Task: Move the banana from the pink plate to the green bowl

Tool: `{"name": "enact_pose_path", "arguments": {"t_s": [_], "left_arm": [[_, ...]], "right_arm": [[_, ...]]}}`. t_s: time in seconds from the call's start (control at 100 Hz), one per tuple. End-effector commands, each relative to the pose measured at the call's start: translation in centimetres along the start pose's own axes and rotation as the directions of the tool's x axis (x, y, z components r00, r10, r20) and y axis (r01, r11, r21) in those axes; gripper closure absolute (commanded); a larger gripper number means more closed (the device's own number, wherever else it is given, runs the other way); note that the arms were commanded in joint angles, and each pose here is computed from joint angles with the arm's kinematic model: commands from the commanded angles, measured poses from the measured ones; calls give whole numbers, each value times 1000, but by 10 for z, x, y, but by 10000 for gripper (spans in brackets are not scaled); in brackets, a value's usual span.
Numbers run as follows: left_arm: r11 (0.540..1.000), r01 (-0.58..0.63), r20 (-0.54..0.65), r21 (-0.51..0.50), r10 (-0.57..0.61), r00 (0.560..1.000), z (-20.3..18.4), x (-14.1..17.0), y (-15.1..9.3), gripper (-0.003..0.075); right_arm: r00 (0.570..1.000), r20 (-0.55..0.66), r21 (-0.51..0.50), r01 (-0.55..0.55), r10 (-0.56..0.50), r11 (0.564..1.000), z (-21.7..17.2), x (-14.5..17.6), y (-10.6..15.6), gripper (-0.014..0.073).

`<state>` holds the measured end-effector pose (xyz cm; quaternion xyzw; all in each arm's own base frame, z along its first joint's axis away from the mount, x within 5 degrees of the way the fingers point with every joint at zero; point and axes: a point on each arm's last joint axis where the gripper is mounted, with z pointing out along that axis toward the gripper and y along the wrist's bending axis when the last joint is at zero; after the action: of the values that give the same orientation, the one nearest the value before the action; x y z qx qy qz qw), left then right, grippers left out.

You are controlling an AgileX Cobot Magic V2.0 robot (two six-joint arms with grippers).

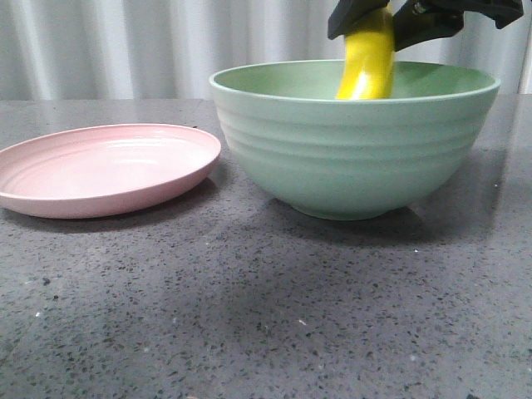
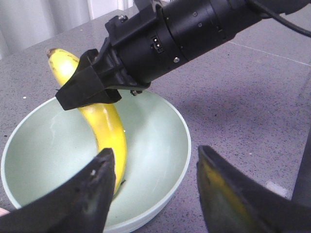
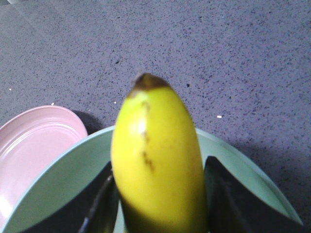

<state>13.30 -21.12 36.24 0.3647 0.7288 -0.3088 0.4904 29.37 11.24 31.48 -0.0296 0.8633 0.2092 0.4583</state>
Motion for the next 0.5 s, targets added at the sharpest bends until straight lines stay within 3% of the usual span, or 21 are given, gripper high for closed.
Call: {"name": "enact_pose_path", "arguments": {"t_s": [0.0, 0.22, 0.49], "left_arm": [[1000, -4, 138, 10, 3, 990, -11, -23, -3, 367], [1000, -4, 138, 10, 3, 990, -11, -23, -3, 367], [1000, -4, 138, 10, 3, 990, -11, -23, -3, 367]], "right_arm": [[991, 130, -2, 31, -30, 1000, -13, -21, 4, 285], [988, 146, 4, 57, -57, 998, -17, -23, 5, 123], [976, 200, 3, 89, -88, 996, -34, -31, 8, 115]]}}
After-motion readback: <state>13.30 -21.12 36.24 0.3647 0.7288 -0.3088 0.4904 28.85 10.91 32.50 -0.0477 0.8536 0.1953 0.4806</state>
